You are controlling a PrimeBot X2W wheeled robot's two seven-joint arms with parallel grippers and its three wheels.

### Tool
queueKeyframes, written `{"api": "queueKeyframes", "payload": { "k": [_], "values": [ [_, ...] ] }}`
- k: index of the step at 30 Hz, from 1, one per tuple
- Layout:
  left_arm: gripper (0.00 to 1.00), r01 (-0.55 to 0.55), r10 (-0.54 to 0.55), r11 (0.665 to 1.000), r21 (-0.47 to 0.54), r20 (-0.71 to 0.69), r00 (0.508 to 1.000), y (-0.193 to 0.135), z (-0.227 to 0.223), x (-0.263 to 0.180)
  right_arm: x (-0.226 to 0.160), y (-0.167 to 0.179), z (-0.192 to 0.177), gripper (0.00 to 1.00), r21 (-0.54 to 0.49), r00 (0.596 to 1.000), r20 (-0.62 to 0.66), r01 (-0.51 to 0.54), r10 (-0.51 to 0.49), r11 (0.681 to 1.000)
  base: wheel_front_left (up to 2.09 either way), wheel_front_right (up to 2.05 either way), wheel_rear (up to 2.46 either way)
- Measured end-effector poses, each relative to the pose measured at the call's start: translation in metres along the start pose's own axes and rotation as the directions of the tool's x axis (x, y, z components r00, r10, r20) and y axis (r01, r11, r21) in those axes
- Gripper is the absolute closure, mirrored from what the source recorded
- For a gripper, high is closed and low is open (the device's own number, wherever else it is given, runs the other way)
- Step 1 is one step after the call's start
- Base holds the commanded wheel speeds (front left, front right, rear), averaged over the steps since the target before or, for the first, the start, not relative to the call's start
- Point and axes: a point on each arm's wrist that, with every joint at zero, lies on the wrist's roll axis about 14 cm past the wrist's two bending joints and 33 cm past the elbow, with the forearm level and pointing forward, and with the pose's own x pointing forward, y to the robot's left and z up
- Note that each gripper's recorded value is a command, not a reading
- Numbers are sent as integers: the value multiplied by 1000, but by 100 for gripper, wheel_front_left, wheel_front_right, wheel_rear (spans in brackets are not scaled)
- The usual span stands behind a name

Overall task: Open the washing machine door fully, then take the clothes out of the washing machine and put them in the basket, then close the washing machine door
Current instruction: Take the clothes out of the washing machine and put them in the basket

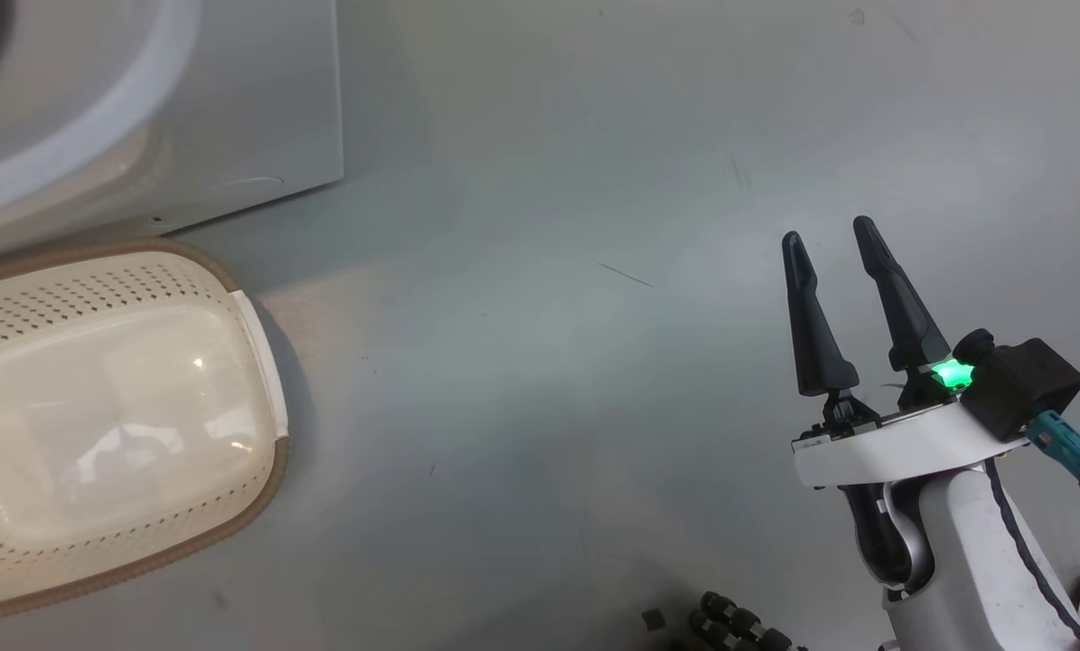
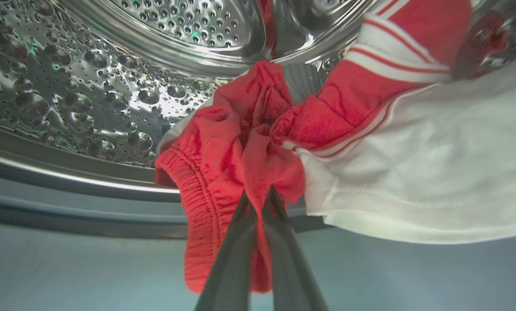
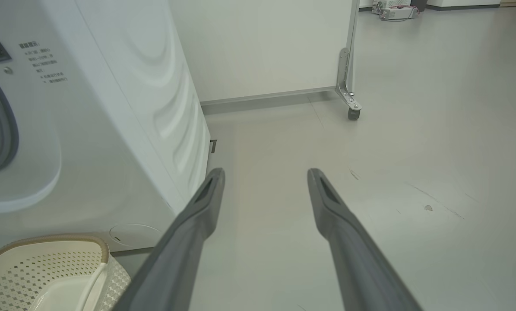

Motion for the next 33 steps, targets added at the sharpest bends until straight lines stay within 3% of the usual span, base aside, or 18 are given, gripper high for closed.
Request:
{"api": "queueKeyframes", "payload": {
  "k": [3, 16, 33],
  "values": [
    [100, 30, -26, 998, -50, 75, 997, -10, 16, -9, -1, 2, 5, 0, -9, 1000, 14, -8, 8, 1000, 0, 0, 0],
    [100, 107, -81, 992, -70, 303, 949, -21, 50, -63, -5, 14, 25, 0, -15, 996, 74, -47, 49, 999, 0, 0, 0],
    [100, 156, -121, 987, -46, 434, 893, -17, 52, -142, -17, 42, 38, 0, -10, 983, 115, -140, 140, 990, 0, 0, 0]
  ]
}}
